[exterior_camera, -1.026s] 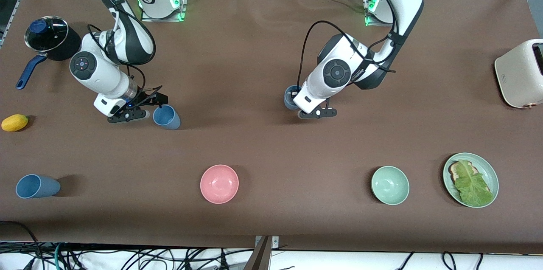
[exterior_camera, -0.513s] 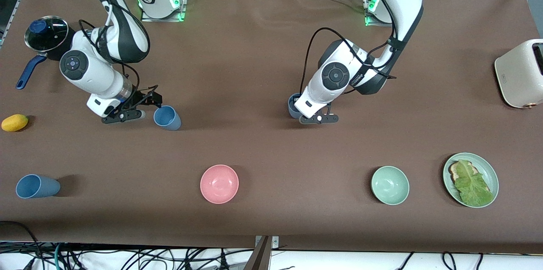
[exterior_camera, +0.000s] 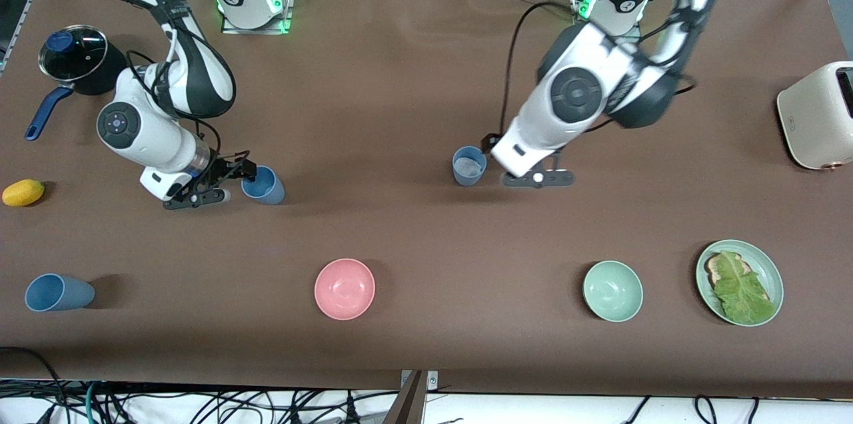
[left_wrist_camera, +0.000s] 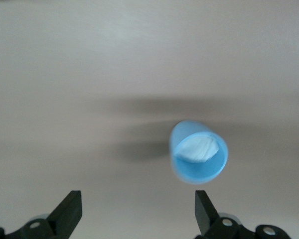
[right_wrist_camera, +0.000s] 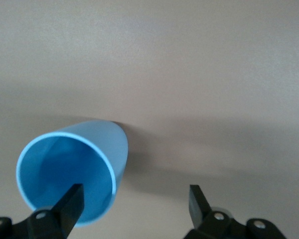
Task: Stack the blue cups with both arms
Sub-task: 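Open the left gripper and withdraw while the right gripper grasps the cup, then lift the blue cup with the right gripper over the tissue cup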
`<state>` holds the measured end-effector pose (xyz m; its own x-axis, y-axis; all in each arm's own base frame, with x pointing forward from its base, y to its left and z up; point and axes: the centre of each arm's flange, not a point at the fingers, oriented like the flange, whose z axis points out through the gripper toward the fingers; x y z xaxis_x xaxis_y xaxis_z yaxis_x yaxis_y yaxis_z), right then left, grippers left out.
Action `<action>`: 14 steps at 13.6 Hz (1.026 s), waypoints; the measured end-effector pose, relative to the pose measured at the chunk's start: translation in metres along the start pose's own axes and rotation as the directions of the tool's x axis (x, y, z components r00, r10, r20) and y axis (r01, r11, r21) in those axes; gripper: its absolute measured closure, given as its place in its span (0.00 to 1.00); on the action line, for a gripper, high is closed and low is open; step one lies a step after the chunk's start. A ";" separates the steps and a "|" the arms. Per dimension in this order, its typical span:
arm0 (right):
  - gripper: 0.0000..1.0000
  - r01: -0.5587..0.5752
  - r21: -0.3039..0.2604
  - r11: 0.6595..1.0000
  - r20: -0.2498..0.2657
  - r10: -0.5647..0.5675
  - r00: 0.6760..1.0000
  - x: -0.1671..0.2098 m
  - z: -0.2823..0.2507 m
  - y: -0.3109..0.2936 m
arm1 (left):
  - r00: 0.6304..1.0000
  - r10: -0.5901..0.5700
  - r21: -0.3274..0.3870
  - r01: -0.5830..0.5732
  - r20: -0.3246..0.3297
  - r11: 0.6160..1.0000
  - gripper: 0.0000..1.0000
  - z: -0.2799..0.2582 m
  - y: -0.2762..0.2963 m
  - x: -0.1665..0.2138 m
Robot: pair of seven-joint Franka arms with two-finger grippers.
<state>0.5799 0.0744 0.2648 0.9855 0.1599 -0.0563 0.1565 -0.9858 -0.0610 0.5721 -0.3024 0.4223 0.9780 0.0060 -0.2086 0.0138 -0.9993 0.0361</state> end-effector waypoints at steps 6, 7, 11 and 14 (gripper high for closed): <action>0.71 -0.085 0.002 0.996 0.016 0.085 0.996 0.002 0.010 -0.011 | 0.994 0.108 0.015 -0.108 -0.033 0.994 0.00 -0.136 -0.165 -0.003; 0.83 -0.087 0.004 0.996 0.014 0.087 0.996 0.003 0.008 -0.016 | 0.992 0.117 0.017 -0.116 -0.037 0.993 0.00 -0.149 -0.183 -0.010; 0.96 -0.055 0.007 0.998 0.065 0.055 0.996 0.022 -0.034 -0.042 | 0.985 0.146 0.046 -0.142 -0.097 0.989 0.00 -0.166 -0.215 -0.040; 0.96 -0.046 0.005 0.999 0.071 0.046 0.996 0.046 -0.105 -0.077 | 0.973 0.177 0.071 -0.168 -0.146 0.983 0.00 -0.146 -0.221 -0.064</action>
<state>0.6203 0.1527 0.3713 0.9845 0.1181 -0.1295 0.1106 -0.9918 -0.0638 0.5372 -0.0766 0.5707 0.9847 -0.1655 -0.0537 -0.1657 -0.9862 0.0016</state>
